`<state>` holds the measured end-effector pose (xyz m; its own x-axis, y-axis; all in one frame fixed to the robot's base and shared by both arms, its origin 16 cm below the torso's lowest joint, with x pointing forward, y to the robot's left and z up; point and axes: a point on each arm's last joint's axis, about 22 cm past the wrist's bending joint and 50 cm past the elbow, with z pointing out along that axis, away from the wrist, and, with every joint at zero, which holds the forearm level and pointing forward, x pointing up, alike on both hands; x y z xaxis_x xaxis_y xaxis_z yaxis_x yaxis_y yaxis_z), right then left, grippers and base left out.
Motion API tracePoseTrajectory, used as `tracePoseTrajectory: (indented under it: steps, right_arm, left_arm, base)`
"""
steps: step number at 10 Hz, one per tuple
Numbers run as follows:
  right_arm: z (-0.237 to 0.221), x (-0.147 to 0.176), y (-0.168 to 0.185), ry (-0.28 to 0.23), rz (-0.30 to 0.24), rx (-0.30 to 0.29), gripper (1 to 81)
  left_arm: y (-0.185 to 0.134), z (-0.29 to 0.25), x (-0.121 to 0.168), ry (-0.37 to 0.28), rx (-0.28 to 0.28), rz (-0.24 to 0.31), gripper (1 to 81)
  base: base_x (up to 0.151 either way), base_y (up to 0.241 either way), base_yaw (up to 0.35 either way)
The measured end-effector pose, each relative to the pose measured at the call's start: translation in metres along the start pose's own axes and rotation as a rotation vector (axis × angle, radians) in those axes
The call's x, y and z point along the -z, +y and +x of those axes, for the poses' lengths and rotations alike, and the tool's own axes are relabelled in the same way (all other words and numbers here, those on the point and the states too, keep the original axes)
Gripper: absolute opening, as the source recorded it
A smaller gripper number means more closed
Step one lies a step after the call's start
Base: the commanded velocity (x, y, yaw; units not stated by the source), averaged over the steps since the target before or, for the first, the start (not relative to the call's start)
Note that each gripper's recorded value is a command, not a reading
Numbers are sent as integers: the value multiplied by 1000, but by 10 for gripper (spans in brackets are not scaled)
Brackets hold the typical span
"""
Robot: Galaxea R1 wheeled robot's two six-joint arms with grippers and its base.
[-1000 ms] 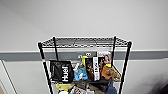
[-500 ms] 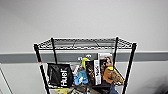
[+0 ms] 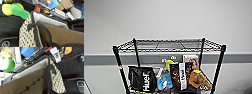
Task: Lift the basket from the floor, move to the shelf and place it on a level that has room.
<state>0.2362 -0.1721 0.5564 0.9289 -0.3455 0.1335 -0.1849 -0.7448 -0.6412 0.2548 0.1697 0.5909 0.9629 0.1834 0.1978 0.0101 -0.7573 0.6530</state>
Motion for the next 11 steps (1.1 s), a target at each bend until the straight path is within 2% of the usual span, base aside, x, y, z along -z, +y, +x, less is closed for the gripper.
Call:
tracePoseTrajectory:
  steps: [2, 6, 9, 11]
  right_arm:
    - [3, 0, -1, 4, 1, 1, 10]
    - [2, 0, -1, 1, 1, 9, 10]
    - [-1, 8, -9, -8, 28, 17, 10]
    - [-5, 20, -19, -17, 60, 22, 10]
  left_arm:
    - [1, 4, 0, 6, -2, -1, 10]
    - [0, 1, 0, 3, 0, 0, 10]
    - [0, 1, 4, 0, -1, -3, 10]
    - [11, 0, 13, 2, -6, -32, 10]
  base:
    - [71, 0, 0]
    - [0, 0, 0]
    - [0, 0, 0]
    - [0, 0, 0]
